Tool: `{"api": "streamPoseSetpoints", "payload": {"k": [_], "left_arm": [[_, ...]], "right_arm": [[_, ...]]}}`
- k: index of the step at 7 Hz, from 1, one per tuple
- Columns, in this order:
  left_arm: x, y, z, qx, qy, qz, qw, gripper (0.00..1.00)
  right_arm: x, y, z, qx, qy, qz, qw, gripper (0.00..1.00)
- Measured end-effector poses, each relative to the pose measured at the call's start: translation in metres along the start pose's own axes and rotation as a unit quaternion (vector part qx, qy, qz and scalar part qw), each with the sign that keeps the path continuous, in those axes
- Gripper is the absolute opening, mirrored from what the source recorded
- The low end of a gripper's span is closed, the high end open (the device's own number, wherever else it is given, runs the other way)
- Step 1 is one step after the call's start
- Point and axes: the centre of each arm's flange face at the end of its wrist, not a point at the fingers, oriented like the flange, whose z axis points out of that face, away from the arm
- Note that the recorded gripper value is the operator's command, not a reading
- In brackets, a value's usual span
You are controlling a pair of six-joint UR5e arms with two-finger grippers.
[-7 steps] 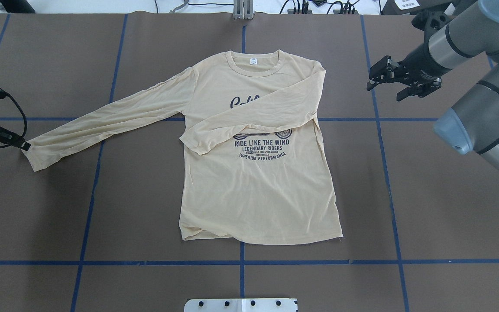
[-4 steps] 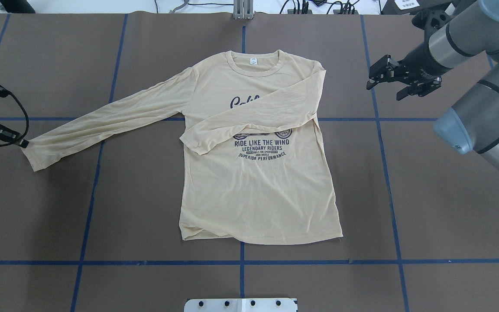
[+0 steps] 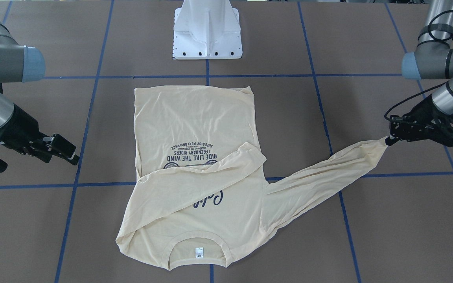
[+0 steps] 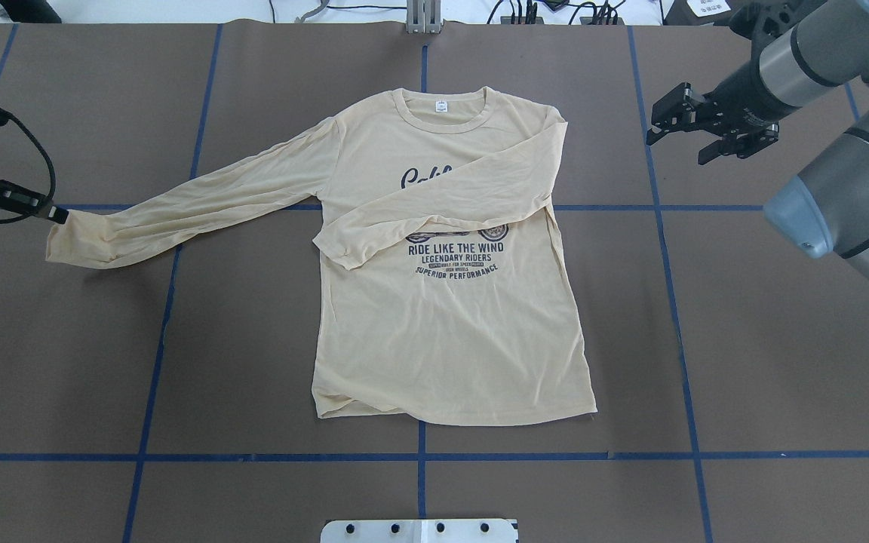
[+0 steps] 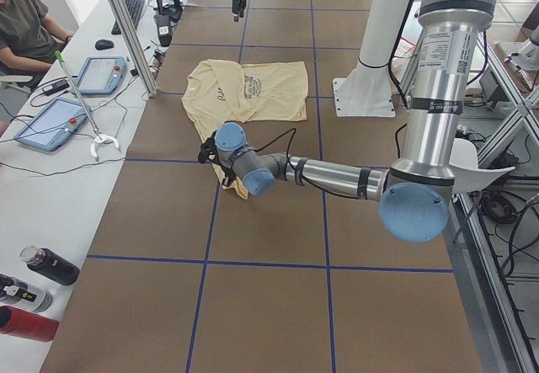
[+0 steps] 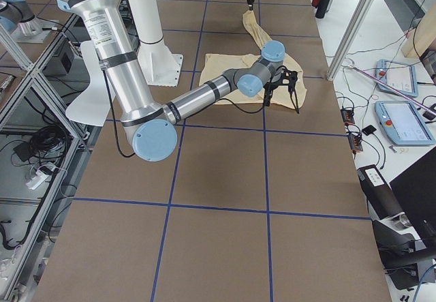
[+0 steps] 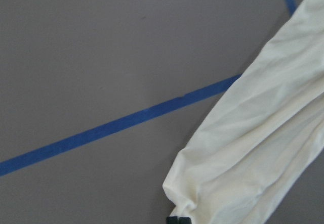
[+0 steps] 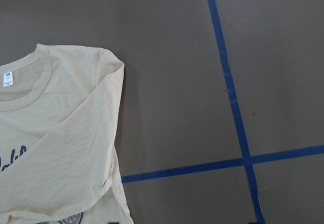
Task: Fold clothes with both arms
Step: 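Grasp the other sleeve cuff with the left gripper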
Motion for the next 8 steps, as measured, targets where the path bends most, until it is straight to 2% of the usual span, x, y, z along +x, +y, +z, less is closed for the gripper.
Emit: {"api": "streamPoseSetpoints", "payload": {"k": [2, 3, 5, 8], "left_arm": [[0.077, -0.047, -0.027, 0.043, 0.031, -0.086, 0.9948, 0.00], [0.129, -0.080, -0.028, 0.046, 0.042, -0.120, 0.9908, 0.00], [0.244, -0.126, -0.015, 0.040, 0.052, -0.182, 0.9811, 0.00], [0.371, -0.161, 0.020, 0.056, 0.069, -0.230, 0.9691, 0.00]], "right_arm": [[0.035, -0.016, -0.014, 0.012, 0.011, -0.010, 0.9998, 0.99], [0.058, -0.024, -0.020, 0.016, 0.021, -0.030, 0.9992, 1.00], [0.086, -0.031, -0.021, 0.018, 0.034, -0.047, 0.9982, 1.00], [0.118, -0.040, -0.017, 0.015, 0.048, -0.056, 0.9971, 1.00]]}}
